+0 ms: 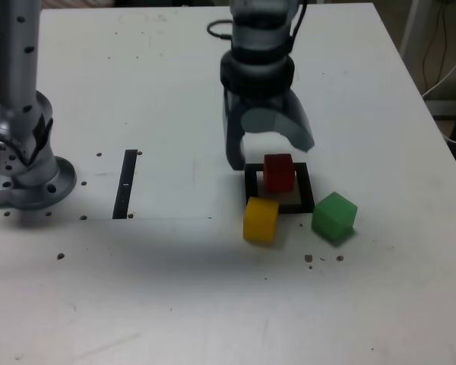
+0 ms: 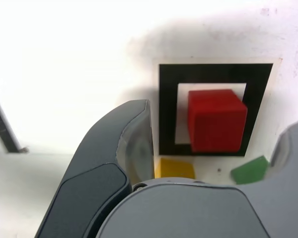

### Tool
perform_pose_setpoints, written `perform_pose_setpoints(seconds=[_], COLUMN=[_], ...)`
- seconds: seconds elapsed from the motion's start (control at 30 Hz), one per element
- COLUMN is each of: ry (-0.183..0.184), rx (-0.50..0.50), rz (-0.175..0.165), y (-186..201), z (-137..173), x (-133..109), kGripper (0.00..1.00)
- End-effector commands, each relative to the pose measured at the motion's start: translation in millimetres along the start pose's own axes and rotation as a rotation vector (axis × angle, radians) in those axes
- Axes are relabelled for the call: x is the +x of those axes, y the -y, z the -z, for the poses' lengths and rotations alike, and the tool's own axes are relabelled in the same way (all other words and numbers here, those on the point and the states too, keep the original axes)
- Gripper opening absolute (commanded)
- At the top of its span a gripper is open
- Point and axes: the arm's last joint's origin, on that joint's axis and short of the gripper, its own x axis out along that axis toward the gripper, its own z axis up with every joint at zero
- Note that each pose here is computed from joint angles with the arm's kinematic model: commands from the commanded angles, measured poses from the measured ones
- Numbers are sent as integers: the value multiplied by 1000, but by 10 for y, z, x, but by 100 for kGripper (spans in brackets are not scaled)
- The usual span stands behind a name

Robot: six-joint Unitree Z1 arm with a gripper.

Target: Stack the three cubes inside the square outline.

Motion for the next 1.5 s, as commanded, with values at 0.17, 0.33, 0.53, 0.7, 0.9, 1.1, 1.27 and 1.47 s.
perform_pose_setpoints(seconds=[0.17,0.33,0.53,0.7,0.9,1.1,1.27,1.47], ry=[-7,33,51,19,16,41,30,5], rx=[23,-8,-100,-181,-276,-319,-329,-330], rz=[2,28,73,79,78,83,78,67], y=[133,318,569,642,682,730,766,801], z=[16,10,-69,-117,-225,-378,-486,-578], x=[-416,-684,-753,-656,-490,-369,-225,-46], kGripper=[99,99,99,99,99,100,99,99])
